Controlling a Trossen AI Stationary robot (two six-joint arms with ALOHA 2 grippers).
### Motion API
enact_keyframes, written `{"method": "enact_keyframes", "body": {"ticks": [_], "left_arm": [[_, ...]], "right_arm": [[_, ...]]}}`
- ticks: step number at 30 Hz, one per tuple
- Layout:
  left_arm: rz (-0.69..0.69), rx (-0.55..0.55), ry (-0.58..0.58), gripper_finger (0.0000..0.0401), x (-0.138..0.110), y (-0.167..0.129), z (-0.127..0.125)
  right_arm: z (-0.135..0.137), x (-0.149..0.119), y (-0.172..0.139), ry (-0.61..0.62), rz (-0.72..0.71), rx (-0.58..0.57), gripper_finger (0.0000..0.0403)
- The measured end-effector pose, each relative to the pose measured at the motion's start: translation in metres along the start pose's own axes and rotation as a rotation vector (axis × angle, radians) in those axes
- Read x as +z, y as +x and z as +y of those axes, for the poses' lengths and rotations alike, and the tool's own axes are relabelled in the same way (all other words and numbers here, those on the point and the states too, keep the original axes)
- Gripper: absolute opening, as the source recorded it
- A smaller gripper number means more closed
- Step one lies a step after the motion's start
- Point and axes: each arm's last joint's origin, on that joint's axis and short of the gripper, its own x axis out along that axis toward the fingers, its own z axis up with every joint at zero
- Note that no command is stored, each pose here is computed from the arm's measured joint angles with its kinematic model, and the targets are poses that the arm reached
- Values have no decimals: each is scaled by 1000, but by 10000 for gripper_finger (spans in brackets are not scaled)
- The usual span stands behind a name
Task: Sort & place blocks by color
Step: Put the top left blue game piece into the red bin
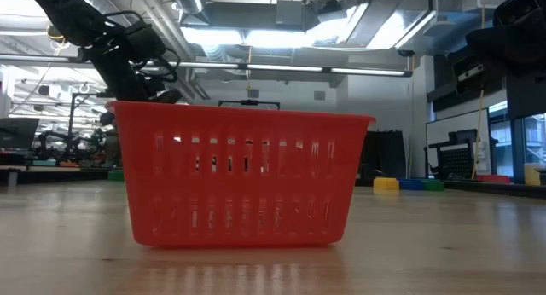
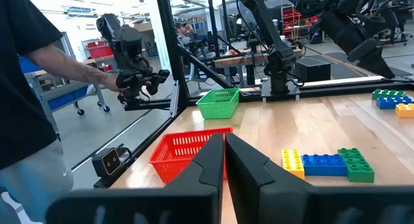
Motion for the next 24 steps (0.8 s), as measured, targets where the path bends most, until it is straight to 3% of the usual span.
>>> {"method": "enact_keyframes", "body": {"ticks": [8, 13, 19, 24], "left_arm": [[23, -43, -104, 200, -1, 0, -1], [74, 18, -200, 200, -6, 3, 1], [191, 98, -156, 200, 6, 23, -6], [280, 260, 31, 200, 22, 29, -10]], "right_arm": [[0, 0, 0, 0, 0, 0, 20], [0, 0, 0, 0, 0, 0, 20], [0, 0, 0, 0, 0, 0, 20], [0, 0, 0, 0, 0, 0, 20]]}}
